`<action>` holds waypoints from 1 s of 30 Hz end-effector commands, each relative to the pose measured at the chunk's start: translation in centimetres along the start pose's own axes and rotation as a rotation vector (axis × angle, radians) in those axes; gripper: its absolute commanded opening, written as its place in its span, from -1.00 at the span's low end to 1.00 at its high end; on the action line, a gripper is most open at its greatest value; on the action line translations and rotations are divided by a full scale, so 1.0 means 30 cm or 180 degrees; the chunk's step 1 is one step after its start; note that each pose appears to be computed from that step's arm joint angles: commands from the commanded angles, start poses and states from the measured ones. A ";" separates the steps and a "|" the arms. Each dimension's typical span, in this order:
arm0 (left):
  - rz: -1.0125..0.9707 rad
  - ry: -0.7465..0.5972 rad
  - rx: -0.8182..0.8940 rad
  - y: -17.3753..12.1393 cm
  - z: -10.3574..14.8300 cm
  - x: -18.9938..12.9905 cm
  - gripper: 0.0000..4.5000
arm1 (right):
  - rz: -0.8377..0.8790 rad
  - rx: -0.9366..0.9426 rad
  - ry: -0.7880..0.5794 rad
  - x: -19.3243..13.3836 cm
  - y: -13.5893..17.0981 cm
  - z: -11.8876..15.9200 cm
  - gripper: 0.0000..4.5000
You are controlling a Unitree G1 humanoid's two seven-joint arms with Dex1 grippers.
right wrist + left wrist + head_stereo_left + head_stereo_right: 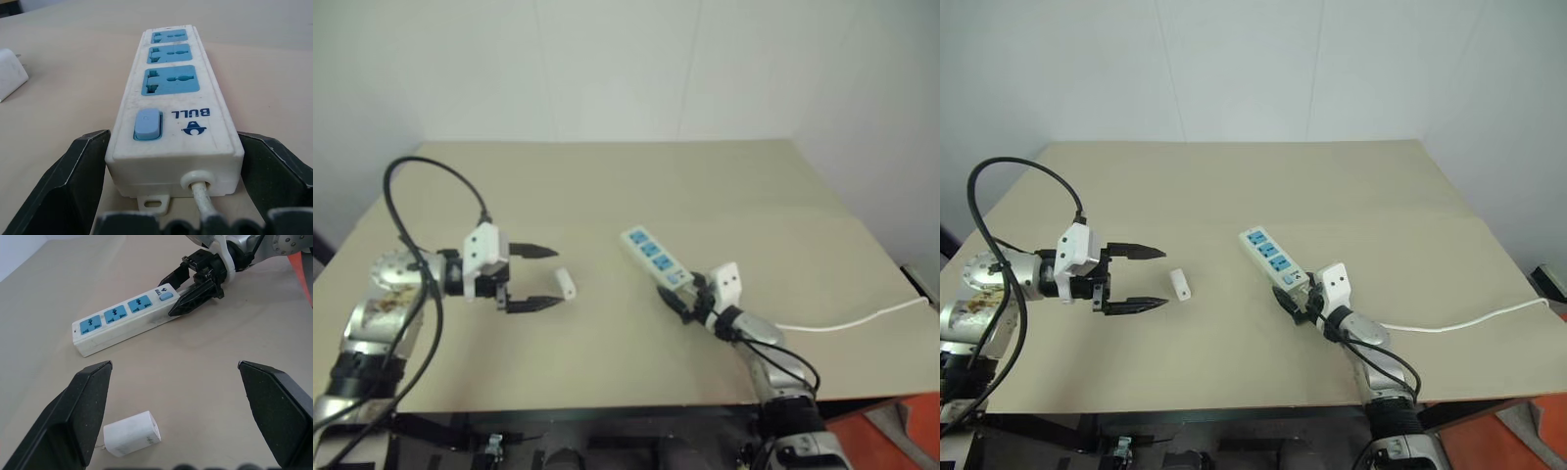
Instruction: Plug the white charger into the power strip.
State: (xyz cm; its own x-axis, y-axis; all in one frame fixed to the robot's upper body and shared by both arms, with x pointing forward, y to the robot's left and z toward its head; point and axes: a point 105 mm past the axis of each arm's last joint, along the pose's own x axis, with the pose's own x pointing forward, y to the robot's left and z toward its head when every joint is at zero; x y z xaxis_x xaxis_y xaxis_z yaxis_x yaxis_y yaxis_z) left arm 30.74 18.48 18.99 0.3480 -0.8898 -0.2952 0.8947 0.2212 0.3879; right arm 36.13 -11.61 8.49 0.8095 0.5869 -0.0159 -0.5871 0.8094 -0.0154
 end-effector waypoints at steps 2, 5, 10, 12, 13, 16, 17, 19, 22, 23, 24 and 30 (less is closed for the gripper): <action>-0.0022 -0.0008 0.0202 0.021 0.037 0.006 1.00 | 0.0183 0.0040 0.0034 0.005 0.022 -0.015 0.58; -0.0124 0.0052 0.0228 0.033 0.060 0.050 1.00 | 0.0176 -0.0046 0.0096 0.008 0.017 -0.021 0.52; -0.0881 0.0183 0.0915 0.060 0.151 0.150 1.00 | 0.0280 -0.0094 0.0154 0.019 0.008 -0.024 0.52; -0.1249 0.0439 0.1278 0.074 0.185 0.199 1.00 | 0.0357 -0.0135 0.0218 0.022 0.014 -0.032 0.52; -0.1399 0.0587 0.1443 0.081 0.201 0.222 1.00 | 0.0381 -0.0165 0.0249 0.024 0.016 -0.038 0.52; -0.1733 0.0909 0.1965 0.102 0.258 0.289 1.00 | 0.0420 -0.0128 0.0308 0.026 0.022 -0.052 0.52; -0.1852 0.0982 0.2120 0.104 0.280 0.309 1.00 | 0.0439 -0.0116 0.0336 0.025 0.027 -0.058 0.52; -0.2105 0.0984 0.2419 0.087 0.313 0.331 1.00 | 0.0483 -0.0167 0.0394 0.019 0.036 -0.070 0.52; -0.2484 0.1464 0.2649 0.085 0.294 0.331 1.00 | 0.0487 -0.0165 0.0427 0.012 0.038 -0.078 0.52; -0.2569 0.1613 0.2697 0.090 0.285 0.329 1.00 | 0.0480 -0.0161 0.0430 0.011 0.037 -0.079 0.52; -0.2655 0.1758 0.2753 0.094 0.274 0.330 1.00 | 0.0466 -0.0158 0.0431 0.011 0.035 -0.079 0.52; -0.3118 0.2187 0.2940 0.080 0.190 0.351 1.00 | 0.0413 -0.0153 0.0421 0.014 0.028 -0.071 0.52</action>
State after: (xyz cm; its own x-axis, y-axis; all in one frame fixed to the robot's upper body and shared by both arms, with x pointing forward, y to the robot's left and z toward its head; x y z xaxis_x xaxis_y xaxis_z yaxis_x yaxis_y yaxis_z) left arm 34.81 7.25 21.02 -0.0043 -0.1418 -0.9899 0.4849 -0.8660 0.1220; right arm 36.64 -11.22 8.73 0.7441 0.6655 -0.0579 -0.6679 0.7394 -0.0849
